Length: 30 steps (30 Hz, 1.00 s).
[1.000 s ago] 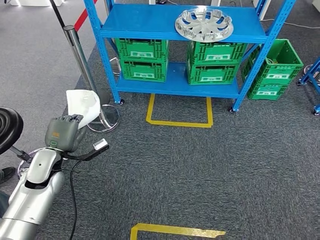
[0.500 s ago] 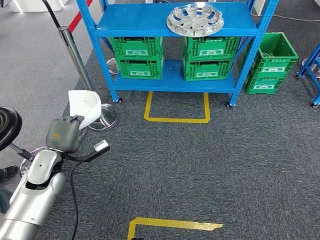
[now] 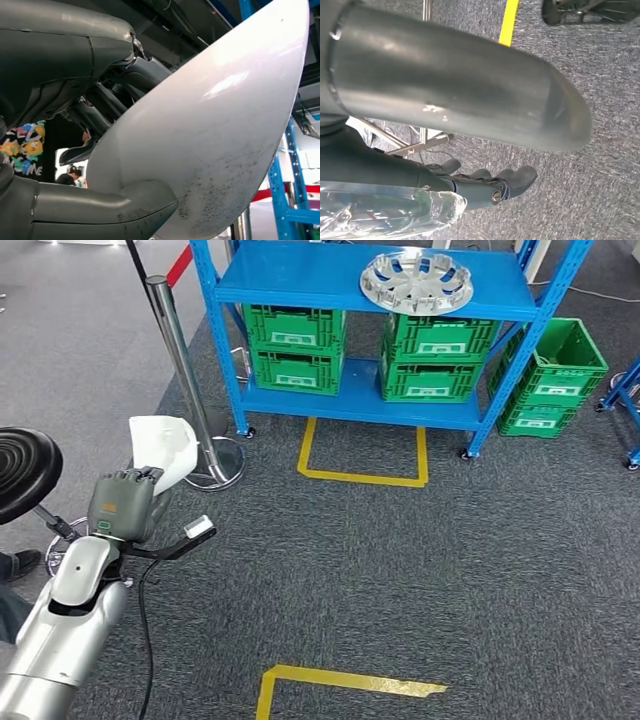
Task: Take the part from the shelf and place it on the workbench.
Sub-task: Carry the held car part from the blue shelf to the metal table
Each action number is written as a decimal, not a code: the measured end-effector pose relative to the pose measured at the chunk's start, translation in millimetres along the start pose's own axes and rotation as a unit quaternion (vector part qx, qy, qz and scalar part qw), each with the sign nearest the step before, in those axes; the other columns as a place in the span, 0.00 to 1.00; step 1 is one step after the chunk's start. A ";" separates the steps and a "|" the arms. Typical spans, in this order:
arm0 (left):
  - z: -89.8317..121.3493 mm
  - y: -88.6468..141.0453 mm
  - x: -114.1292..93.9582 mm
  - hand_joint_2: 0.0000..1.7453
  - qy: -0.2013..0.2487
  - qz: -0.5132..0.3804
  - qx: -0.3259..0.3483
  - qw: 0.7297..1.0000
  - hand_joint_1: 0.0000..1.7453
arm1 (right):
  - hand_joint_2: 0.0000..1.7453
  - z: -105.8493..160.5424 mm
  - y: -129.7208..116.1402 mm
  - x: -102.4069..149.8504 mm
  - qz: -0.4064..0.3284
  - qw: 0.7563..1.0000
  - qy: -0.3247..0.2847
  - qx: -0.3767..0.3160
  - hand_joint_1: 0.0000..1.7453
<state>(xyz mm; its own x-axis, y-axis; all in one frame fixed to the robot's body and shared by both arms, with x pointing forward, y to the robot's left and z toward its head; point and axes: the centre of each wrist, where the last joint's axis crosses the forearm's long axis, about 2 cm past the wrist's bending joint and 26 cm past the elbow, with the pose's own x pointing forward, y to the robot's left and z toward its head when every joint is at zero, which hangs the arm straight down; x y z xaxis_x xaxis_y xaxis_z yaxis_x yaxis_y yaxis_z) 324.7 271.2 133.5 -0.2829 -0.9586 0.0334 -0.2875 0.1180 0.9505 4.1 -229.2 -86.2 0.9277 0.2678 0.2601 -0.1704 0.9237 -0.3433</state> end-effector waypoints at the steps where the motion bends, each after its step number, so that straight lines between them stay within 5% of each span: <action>1: 0.5 -0.4 -0.1 1.00 0.001 0.000 -0.001 1.000 1.00 | 0.00 0.0 0.6 -0.4 0.002 1.000 0.000 0.000 0.00; 30: 1.5 -0.4 -20.8 1.00 0.022 -0.020 -0.006 1.000 1.00 | 0.00 -3.5 11.4 4.9 0.013 1.000 0.002 0.011 0.00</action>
<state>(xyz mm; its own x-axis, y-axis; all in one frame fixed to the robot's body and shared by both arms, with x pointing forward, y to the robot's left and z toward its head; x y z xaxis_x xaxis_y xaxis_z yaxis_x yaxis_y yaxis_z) 329.3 291.4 132.0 -0.2299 -0.9732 0.0084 -0.2869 0.0760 0.9549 7.8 -218.3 -92.0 0.9240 0.2910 0.2479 -0.2017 0.9220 -0.3306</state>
